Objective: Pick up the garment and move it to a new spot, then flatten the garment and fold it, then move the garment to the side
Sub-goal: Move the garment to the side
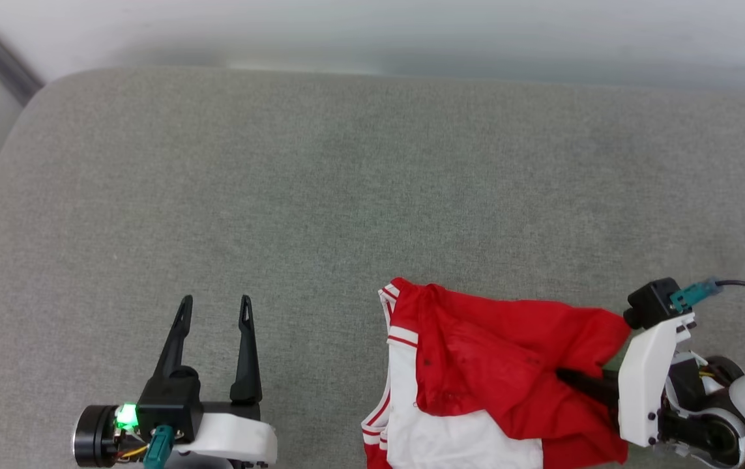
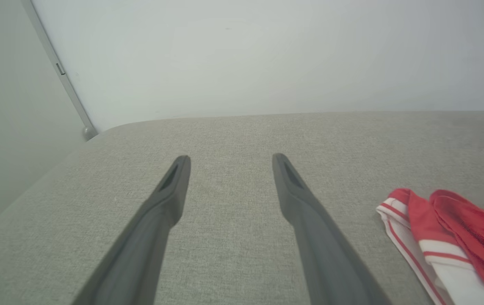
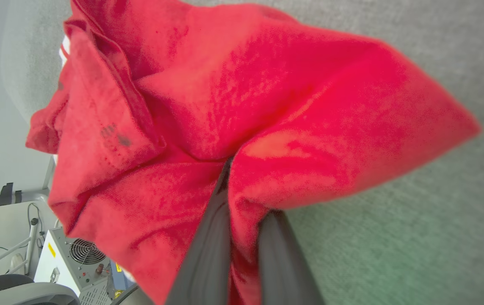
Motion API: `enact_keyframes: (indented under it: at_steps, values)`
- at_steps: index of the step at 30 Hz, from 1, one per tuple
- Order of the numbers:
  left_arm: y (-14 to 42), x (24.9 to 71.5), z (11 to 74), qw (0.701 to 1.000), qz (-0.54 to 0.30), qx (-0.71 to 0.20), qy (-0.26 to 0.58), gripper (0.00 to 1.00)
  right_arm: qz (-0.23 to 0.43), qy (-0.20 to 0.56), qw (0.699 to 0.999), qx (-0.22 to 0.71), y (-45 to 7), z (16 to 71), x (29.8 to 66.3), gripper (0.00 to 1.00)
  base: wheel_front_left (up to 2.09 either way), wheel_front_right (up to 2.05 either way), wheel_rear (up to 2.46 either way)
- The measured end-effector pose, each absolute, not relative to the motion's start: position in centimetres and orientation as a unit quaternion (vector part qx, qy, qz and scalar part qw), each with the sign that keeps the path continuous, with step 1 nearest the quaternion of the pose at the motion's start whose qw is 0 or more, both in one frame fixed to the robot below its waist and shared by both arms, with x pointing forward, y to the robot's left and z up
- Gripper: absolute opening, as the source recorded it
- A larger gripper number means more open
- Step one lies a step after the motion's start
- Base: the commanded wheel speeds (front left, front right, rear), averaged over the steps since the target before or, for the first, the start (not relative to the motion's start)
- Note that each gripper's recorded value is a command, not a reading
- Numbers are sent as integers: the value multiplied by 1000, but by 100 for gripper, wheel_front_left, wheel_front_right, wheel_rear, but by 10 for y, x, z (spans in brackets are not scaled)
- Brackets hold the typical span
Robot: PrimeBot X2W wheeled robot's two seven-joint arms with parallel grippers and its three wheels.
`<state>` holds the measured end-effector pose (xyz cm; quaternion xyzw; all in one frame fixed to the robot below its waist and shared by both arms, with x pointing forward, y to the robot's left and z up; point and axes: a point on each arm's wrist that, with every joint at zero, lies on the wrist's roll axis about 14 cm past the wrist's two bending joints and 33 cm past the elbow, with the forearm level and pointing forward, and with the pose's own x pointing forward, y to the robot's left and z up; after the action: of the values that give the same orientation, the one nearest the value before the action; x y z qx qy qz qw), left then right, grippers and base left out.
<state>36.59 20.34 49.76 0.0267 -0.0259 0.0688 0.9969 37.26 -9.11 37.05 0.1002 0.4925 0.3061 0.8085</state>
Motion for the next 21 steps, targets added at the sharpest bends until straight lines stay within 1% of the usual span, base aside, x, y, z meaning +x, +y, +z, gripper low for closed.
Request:
enact_keyframes:
  at_steps: [3, 4, 7, 11, 14, 15, 16, 21]
  values:
    - [202, 358, 500, 997, 69, 24, -29, 100, 325, 452, 827, 79, -85, 394, 381, 0, 0, 0, 0]
    - [201, 353, 503, 997, 70, 23, -34, 100, 334, 423, 840, 60, -87, 413, 388, 0, 0, 0, 0]
    - [200, 348, 506, 997, 72, 17, -38, 100, 346, 388, 854, 28, -90, 438, 391, 0, 0, 0, 0]
    - [190, 347, 508, 997, 60, 9, -41, 100, 346, 348, 871, -29, -108, 467, 391, 0, 0, 0, 0]
    - [178, 353, 509, 998, 42, 3, -44, 100, 336, 322, 883, -64, -128, 489, 390, 0, 0, 0, 0]
    - [178, 353, 509, 998, 42, 3, -44, 100, 336, 322, 883, -64, -128, 489, 390, 0, 0, 0, 0]
    - [169, 358, 509, 999, 29, 1, -46, 100, 324, 309, 890, -83, -142, 502, 389, 0, 0, 0, 0]
    - [142, 379, 511, 999, -12, -6, -53, 100, 279, 292, 906, -129, -183, 524, 388, 0, 0, 0, 0]
